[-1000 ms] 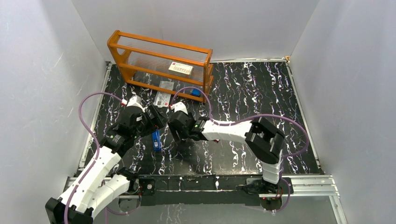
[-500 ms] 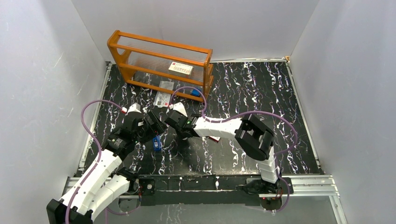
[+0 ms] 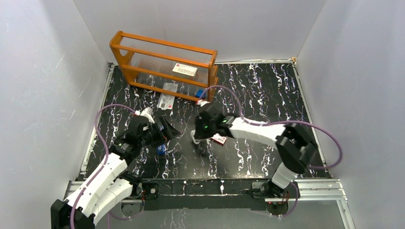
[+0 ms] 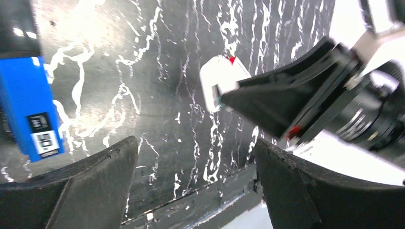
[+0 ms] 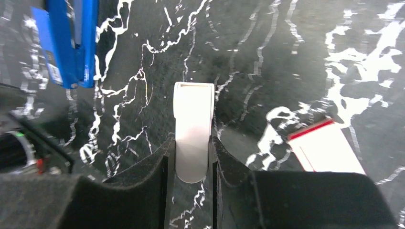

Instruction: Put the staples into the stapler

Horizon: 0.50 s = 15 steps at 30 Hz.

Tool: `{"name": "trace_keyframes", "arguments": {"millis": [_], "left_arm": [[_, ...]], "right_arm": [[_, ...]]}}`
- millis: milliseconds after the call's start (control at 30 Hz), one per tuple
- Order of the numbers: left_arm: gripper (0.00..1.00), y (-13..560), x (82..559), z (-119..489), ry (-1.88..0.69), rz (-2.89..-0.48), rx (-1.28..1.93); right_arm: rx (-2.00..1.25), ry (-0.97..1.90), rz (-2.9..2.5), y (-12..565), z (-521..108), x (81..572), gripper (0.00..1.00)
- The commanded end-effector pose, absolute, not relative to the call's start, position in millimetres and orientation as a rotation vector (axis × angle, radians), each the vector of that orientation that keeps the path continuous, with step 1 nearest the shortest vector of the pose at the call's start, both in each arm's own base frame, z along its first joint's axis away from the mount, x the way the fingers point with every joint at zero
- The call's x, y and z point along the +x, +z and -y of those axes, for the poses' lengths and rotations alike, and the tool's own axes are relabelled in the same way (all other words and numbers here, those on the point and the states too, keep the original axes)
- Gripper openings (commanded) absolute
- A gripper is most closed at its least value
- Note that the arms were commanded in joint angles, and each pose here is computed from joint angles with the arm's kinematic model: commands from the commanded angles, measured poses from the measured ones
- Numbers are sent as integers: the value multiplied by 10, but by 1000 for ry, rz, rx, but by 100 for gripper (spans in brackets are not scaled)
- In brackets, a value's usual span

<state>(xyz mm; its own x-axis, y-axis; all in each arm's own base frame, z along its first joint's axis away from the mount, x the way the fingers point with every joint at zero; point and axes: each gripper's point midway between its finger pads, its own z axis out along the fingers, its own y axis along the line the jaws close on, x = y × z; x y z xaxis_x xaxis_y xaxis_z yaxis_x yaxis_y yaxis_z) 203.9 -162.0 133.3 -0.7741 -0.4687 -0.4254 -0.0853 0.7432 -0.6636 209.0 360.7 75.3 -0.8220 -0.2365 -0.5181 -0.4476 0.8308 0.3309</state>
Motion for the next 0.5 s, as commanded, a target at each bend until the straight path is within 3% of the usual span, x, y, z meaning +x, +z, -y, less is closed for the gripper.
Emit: {"name": "trace_keyframes", "arguments": {"millis": [0, 333, 467], "left_arm": [[89, 1517, 1968, 1977, -1134, -2329, -289], [87, 2122, 1876, 2527, -1767, -2121, -164], [81, 2166, 1897, 2547, -1814, -2085, -193]], "right_arm": [[-447, 1104, -2360, 1423, -3655, 2163, 25], [-234, 1671, -2050, 2254, -3423, 2022, 27], [-149, 1789, -1965, 2494, -3425, 2009, 27]]}}
